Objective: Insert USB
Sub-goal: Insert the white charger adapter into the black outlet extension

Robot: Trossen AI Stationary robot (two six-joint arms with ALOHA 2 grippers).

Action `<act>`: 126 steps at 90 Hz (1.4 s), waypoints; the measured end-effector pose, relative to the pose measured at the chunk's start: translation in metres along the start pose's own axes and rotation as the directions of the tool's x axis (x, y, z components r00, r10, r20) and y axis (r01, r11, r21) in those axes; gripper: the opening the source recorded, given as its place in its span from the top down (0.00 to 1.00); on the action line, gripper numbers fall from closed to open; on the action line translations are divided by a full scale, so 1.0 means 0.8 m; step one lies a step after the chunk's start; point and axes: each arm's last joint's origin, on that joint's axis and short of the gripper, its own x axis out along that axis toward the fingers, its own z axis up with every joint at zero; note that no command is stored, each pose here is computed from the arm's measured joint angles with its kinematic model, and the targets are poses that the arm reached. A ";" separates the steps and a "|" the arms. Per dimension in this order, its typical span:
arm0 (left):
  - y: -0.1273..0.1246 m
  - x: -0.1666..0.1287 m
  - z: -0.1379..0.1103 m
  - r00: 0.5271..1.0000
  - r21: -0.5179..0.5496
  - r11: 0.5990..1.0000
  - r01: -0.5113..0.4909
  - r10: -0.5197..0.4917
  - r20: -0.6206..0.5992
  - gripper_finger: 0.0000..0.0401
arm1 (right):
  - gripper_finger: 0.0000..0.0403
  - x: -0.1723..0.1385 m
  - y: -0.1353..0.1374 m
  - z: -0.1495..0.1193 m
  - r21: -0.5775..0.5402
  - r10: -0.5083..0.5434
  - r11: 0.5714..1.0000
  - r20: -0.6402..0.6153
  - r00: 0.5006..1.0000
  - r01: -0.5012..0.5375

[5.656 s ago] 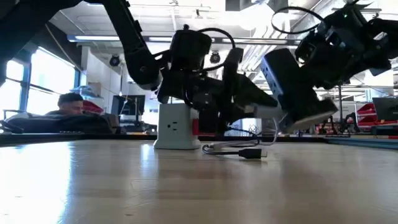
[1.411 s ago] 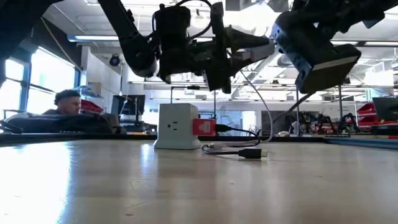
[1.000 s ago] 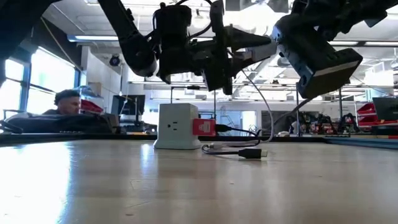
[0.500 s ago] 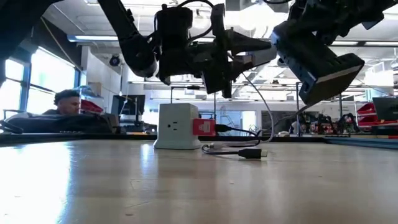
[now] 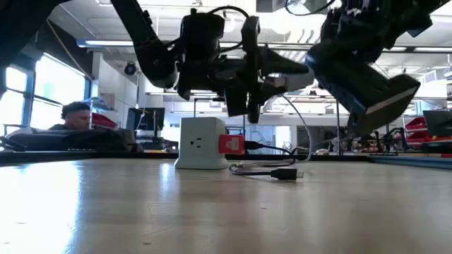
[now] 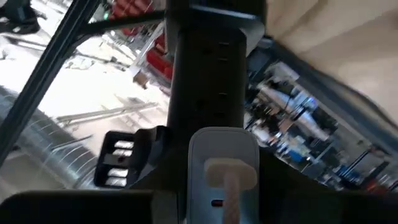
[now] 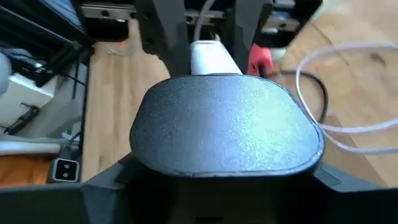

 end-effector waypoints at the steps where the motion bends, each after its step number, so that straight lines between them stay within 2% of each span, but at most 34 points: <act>1: 0.000 0.000 0.000 1.000 0.000 1.000 -0.001 0.001 0.000 0.78 | 0.45 0.001 0.000 0.000 0.000 -0.001 1.000 0.003 1.000 0.001; 30: 0.006 -0.002 -0.014 0.992 0.054 0.996 -0.077 0.082 -0.096 0.78 | 0.45 -0.005 0.005 0.009 -0.068 0.011 0.998 0.097 0.995 -0.004; 52: 0.009 -0.002 -0.013 0.990 0.041 0.993 -0.111 0.114 -0.078 0.78 | 0.45 -0.006 0.007 0.009 -0.074 0.066 0.995 0.079 0.995 -0.060; 76: 0.008 -0.001 -0.010 0.995 0.006 0.996 -0.091 0.091 -0.040 0.73 | 0.45 -0.005 0.006 0.009 -0.073 0.055 0.996 0.075 0.996 -0.049; 91: 0.007 -0.001 -0.012 0.995 -0.102 0.991 -0.092 0.088 -0.045 0.68 | 0.45 -0.005 0.004 0.011 -0.097 0.034 0.995 0.098 0.995 -0.024; 126: 0.010 0.000 -0.013 0.990 -0.269 0.953 -0.141 0.142 -0.015 0.60 | 0.45 -0.006 0.006 0.012 -0.083 0.075 0.994 0.090 0.993 -0.068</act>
